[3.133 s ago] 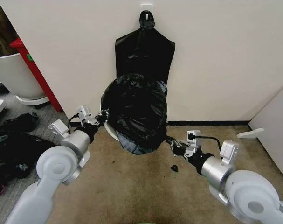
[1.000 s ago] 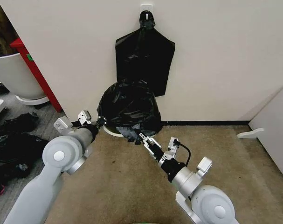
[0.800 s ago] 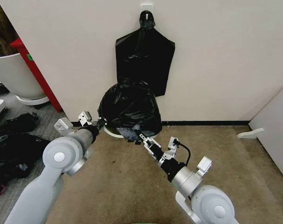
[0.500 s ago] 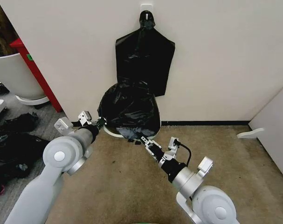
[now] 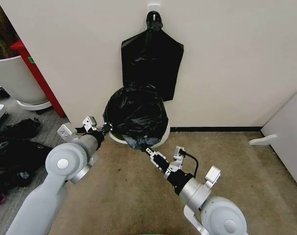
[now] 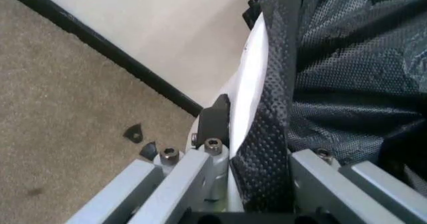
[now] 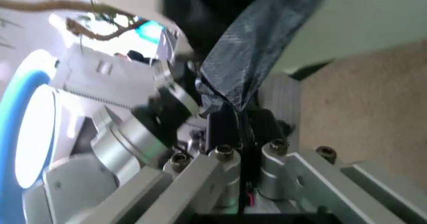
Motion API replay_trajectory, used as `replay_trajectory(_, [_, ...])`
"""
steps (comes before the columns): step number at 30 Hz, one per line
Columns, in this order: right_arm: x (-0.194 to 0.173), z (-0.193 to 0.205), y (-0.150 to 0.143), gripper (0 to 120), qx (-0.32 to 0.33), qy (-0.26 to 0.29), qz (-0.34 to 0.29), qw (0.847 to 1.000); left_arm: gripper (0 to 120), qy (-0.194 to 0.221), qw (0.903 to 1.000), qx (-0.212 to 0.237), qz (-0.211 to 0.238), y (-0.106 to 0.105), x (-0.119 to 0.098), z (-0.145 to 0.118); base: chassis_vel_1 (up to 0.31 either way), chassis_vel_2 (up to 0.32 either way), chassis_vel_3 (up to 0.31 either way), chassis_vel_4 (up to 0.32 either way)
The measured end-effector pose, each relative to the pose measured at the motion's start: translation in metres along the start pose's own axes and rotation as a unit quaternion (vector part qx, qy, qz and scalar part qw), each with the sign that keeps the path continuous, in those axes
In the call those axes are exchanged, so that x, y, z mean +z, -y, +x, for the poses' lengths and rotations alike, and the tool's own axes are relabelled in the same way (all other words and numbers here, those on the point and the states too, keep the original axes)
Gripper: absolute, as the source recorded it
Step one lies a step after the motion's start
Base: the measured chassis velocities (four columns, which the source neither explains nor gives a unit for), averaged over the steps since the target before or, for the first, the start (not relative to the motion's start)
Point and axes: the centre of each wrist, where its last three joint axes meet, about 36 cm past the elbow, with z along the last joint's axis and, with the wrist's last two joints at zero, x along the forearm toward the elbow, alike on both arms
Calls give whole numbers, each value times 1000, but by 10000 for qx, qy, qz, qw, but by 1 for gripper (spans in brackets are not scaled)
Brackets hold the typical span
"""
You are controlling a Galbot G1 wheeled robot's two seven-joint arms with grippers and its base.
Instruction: Place the garbage bag over the trash bin.
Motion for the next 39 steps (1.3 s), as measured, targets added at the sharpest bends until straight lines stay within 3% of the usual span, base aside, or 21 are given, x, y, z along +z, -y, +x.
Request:
replay_trajectory(13, [22, -15, 31, 0, 535, -459, 116, 9974, 1, -36, 10000, 76, -4, 3, 0, 7, 0, 0, 0, 0])
replay_trajectory(27, [26, -30, 83, 0, 1249, -411, 441, 9903, 1, -222, 9997, 83, 20, 9, -1, 23, 0, 0, 0, 0])
replay_trajectory(39, [22, -27, 102, 0, 1606, -282, 654, 9844, 1, -271, 9996, -29, 46, 9, -4, 31, 0, 0, 0, 0])
